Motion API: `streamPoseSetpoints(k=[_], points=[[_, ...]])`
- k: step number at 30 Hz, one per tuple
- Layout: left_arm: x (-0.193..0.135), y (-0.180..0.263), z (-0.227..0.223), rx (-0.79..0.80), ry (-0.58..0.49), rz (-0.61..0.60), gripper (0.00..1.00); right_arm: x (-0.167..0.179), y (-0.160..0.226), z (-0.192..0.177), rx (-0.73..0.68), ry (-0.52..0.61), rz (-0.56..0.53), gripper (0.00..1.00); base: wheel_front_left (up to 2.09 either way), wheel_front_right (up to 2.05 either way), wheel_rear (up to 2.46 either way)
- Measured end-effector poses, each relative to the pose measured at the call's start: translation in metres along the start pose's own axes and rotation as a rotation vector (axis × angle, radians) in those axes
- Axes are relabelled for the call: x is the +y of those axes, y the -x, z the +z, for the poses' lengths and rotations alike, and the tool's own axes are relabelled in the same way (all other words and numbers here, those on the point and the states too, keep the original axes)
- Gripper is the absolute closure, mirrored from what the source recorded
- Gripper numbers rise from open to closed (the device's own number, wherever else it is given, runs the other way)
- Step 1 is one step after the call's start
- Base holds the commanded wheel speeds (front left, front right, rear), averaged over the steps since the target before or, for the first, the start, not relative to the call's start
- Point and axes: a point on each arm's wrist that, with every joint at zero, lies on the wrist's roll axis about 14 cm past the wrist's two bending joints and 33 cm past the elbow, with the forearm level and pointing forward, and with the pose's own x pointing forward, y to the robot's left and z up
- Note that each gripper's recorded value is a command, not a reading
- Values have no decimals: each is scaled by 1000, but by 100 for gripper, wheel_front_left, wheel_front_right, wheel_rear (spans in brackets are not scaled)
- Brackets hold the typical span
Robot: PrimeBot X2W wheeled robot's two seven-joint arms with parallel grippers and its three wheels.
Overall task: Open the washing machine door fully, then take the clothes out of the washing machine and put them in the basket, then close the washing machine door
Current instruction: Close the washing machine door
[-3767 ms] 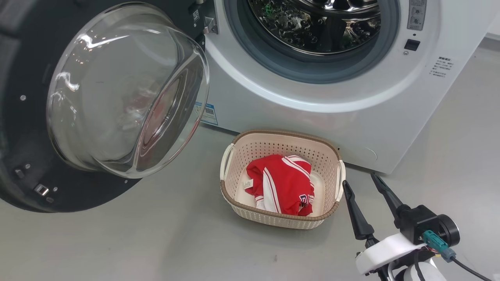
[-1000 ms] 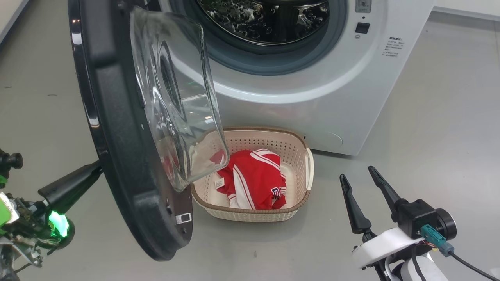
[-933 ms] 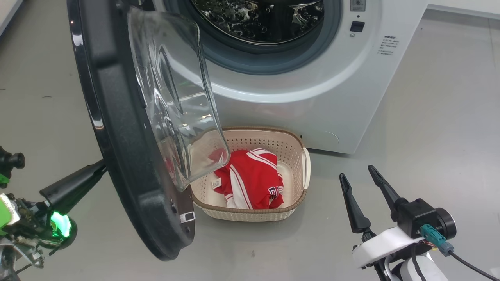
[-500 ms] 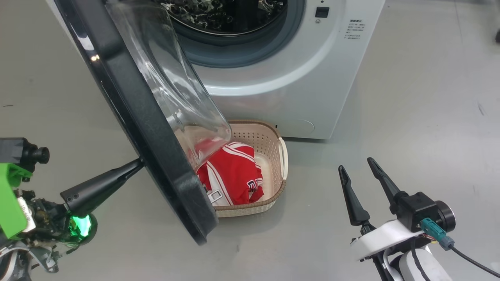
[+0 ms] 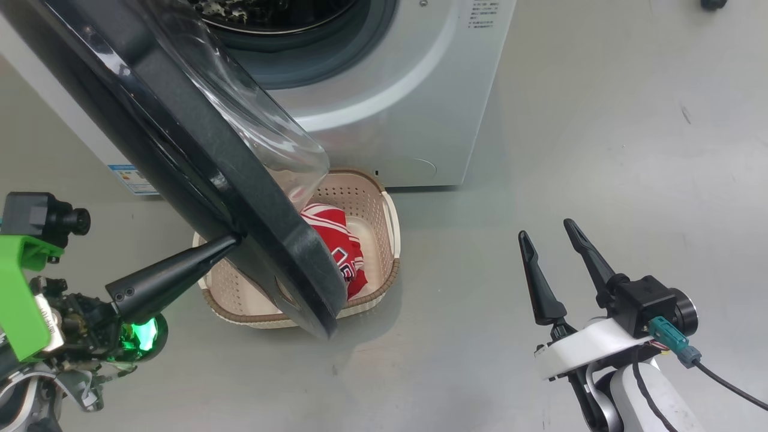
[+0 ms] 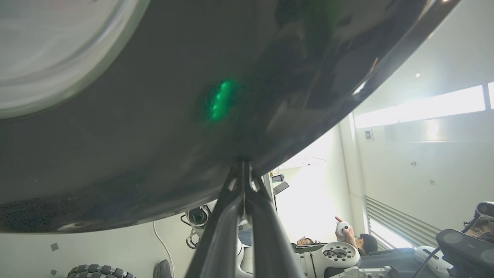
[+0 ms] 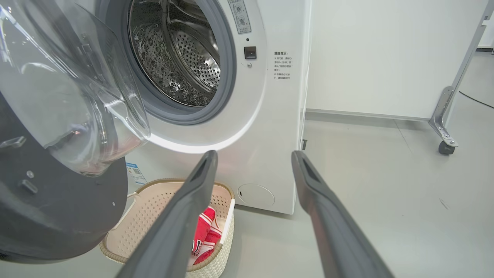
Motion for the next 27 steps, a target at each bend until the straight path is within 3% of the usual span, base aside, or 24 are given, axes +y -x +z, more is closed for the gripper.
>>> streamPoseSetpoints(k=[27], points=[[50,-94,40,66,118,-34,100,-64,5,-11,29,-20,-191,0,0,0,0]])
